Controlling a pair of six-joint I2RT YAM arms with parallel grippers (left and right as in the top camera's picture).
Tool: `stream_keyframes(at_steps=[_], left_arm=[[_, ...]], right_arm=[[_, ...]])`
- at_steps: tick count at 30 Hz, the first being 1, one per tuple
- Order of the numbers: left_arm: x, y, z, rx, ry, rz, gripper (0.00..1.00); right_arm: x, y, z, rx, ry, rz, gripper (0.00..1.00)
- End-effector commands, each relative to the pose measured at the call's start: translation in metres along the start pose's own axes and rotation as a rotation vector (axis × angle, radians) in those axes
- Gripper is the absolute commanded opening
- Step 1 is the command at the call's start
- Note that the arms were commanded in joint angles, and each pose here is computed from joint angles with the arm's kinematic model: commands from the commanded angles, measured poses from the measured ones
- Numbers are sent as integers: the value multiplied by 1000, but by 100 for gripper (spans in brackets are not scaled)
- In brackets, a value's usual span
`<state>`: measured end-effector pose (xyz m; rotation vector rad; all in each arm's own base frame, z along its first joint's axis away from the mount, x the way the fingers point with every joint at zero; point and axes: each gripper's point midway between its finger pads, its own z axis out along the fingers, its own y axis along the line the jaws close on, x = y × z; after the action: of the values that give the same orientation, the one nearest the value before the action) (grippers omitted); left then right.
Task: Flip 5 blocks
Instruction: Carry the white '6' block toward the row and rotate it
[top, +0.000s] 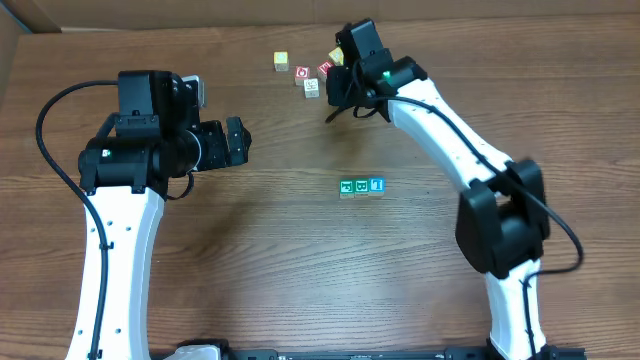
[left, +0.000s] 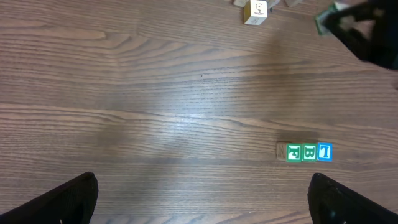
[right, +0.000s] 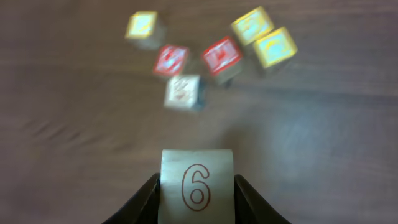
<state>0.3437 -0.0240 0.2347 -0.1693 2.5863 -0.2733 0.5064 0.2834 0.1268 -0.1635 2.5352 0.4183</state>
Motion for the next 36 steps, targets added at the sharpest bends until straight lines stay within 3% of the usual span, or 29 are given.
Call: stream_keyframes(at_steps=[1,8,14,36], left_arm=[[-5,-2,-4,4,-16,11,100],[-6,-2,-4,4,-16,11,100],[-5,-2,-4,4,-16,11,99],[-5,-2,-4,4,-16,11,100]], right_arm=[[13,46,-39,-107,47,-35,33],[74,78,-48,-102,227,-75,30],[104,107,-53,-109,287,-82,30],[160,77,-11,-1,354,-30,31]])
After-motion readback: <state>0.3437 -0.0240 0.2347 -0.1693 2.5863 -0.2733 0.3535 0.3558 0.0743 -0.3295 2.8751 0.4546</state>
